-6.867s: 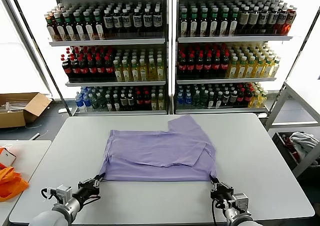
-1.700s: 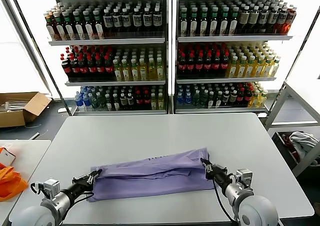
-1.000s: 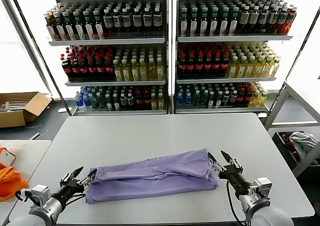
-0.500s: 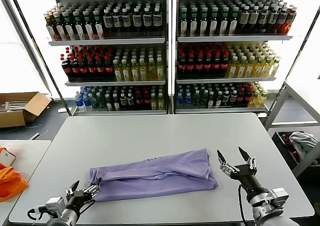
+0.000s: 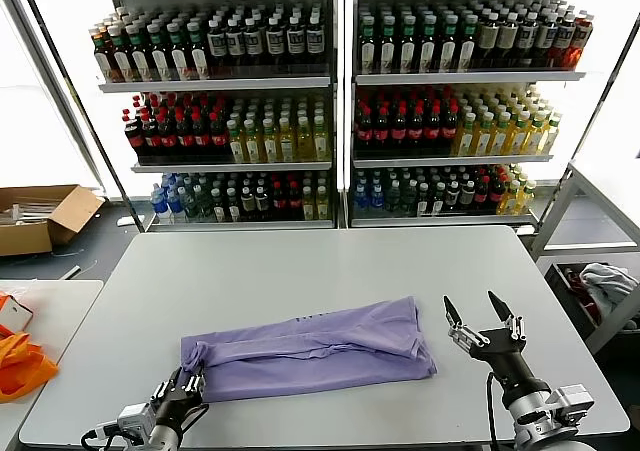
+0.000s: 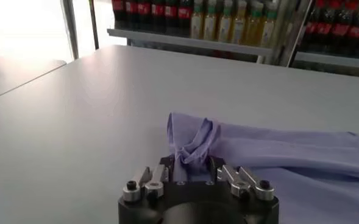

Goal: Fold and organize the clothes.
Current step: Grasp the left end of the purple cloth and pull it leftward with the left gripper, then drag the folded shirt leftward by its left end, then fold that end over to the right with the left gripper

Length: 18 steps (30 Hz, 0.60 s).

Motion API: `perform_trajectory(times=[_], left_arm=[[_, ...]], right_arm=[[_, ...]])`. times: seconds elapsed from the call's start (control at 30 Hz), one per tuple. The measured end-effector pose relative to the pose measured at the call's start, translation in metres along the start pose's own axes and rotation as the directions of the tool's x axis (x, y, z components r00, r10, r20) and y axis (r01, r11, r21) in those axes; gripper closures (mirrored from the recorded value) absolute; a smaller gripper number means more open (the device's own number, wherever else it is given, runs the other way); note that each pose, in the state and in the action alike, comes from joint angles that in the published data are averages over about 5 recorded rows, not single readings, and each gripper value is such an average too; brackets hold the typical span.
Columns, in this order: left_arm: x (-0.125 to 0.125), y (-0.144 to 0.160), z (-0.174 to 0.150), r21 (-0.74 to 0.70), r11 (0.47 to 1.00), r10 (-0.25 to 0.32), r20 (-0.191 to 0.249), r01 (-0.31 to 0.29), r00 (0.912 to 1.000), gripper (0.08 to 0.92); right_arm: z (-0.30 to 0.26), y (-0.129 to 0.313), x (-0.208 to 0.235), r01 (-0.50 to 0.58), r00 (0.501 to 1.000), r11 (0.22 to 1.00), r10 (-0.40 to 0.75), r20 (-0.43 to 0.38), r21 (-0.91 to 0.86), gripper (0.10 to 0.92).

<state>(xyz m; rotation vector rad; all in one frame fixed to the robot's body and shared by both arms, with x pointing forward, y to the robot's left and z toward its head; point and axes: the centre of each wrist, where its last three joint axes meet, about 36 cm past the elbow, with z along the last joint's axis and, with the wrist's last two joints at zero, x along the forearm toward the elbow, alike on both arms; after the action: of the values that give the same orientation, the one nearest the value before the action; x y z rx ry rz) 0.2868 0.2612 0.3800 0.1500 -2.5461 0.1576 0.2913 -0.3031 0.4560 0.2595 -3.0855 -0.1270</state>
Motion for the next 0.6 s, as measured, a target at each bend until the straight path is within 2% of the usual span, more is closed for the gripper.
perform_trajectory(times=[0.17, 0.3, 0.47, 0.6], left_arm=[[-0.002, 0.001, 0.004, -0.009, 1.0, 0.013, 0.017, -0.013, 0.9998, 0.806], [-0.007, 0.008, 0.002, -0.021, 0.999, 0.03, 0.045, -0.029, 0.9985, 0.892], [-0.019, 0.035, -0.012, -0.059, 0.998, 0.03, 0.101, -0.024, 0.9944, 0.907], [-0.029, 0.072, -0.03, -0.111, 0.994, 0.017, 0.159, 0.001, 0.9871, 0.907]], right_arm=[[-0.001, -0.002, 0.0, -0.003, 1.0, 1.0, 0.003, 0.006, 0.002, 0.2], [-0.002, -0.004, 0.001, -0.006, 1.0, 1.0, 0.006, 0.009, 0.006, 0.2], [-0.003, -0.004, 0.001, -0.01, 1.0, 1.0, 0.01, 0.012, 0.006, 0.2], [-0.004, -0.004, 0.002, -0.01, 1.0, 1.0, 0.01, 0.013, 0.009, 0.2]])
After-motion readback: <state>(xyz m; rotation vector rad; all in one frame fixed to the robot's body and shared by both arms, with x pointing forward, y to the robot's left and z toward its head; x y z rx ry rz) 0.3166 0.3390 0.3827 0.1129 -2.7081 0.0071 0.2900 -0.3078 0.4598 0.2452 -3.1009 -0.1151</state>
